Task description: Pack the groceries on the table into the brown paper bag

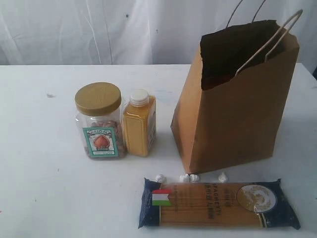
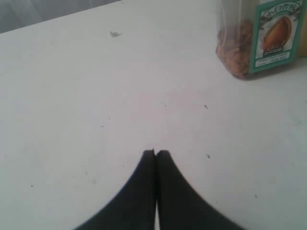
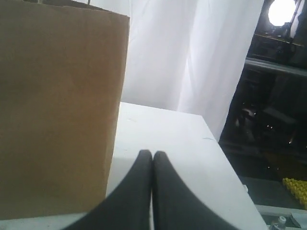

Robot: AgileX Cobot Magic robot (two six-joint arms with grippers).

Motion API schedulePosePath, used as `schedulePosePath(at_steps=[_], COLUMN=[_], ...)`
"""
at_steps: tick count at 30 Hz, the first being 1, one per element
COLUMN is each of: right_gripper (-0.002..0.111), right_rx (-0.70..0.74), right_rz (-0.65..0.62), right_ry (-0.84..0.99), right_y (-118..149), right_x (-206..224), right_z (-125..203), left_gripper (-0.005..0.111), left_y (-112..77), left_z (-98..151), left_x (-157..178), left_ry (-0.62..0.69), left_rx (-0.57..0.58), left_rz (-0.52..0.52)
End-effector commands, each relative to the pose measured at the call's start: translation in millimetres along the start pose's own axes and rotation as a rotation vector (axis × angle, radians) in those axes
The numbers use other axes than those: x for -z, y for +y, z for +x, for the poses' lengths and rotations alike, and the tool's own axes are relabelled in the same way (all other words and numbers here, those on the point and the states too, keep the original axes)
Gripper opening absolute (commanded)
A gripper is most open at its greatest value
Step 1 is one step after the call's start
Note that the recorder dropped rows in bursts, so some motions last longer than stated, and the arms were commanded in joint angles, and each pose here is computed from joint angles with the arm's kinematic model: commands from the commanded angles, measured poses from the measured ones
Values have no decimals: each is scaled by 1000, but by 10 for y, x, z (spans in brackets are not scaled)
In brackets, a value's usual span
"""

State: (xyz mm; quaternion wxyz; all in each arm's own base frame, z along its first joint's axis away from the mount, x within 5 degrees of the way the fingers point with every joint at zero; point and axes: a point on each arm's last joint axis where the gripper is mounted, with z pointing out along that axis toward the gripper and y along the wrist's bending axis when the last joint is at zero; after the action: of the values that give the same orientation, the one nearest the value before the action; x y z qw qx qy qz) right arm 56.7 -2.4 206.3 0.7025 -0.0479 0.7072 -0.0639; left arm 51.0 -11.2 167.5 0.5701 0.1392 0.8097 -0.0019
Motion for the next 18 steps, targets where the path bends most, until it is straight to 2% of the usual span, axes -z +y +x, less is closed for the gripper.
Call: schedulePosePath(at_steps=[1, 4, 10, 14, 18], right_gripper=[0, 0, 0, 0, 0], right_rx=[-79, -141, -152, -319, -333], right_rz=[2, -4, -5, -23, -25], right_ry=[22, 23, 25, 73, 114], right_y=[3, 10, 11, 36, 44], right_x=[3, 3, 3, 5, 9], right_z=[34, 35, 36, 76, 112], left_gripper=[0, 0, 0, 0, 0], left_y=[-3, -3, -3, -3, -3], left_z=[5, 5, 5, 5, 5], left_x=[0, 0, 0, 0, 0], left_ry=[-3, -3, -3, -3, -3], left_rx=[9, 9, 9, 9, 9], left_rz=[1, 1, 1, 1, 1])
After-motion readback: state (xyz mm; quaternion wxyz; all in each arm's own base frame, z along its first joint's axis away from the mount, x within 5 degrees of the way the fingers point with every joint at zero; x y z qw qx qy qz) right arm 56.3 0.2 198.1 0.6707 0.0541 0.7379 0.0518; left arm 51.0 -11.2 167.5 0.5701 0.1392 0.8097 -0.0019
